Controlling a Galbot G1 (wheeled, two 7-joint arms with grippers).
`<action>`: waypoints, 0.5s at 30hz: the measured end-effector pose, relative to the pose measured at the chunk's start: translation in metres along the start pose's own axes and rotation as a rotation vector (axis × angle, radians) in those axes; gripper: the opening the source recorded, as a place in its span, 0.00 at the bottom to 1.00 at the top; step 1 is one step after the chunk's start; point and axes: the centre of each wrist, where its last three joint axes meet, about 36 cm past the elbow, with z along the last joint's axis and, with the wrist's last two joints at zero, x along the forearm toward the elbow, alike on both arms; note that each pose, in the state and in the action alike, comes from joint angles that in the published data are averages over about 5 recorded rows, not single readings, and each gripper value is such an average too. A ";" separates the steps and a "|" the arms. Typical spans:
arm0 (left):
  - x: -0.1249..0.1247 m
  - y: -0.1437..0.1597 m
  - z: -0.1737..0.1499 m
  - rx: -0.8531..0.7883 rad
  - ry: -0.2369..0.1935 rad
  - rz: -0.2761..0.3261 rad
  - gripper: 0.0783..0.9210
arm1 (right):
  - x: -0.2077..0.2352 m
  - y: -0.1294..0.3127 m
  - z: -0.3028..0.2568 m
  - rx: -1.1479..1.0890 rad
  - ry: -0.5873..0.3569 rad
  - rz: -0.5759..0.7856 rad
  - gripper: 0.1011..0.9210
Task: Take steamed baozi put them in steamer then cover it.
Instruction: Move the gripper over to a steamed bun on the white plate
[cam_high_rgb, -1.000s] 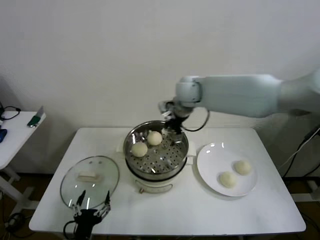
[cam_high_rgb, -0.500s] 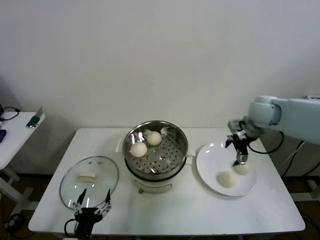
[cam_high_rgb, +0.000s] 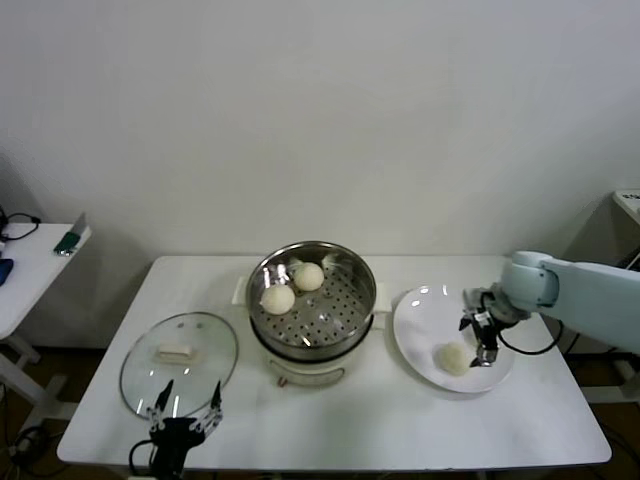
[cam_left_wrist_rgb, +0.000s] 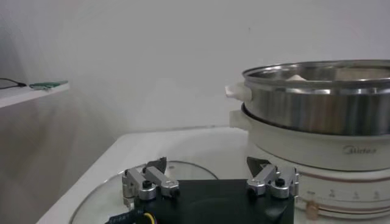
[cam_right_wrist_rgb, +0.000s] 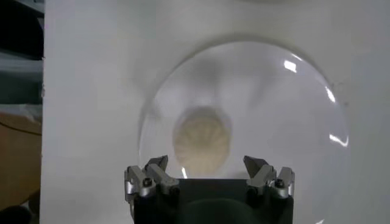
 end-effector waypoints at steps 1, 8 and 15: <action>0.000 0.000 0.000 0.000 0.001 0.000 0.88 | -0.005 0.001 0.000 -0.005 0.002 -0.001 0.88; 0.000 0.000 0.001 -0.003 0.003 0.000 0.88 | -0.032 0.003 -0.002 -0.027 0.008 -0.002 0.86; -0.001 0.000 0.001 -0.004 0.002 0.001 0.88 | -0.041 0.001 -0.008 -0.032 -0.002 -0.003 0.70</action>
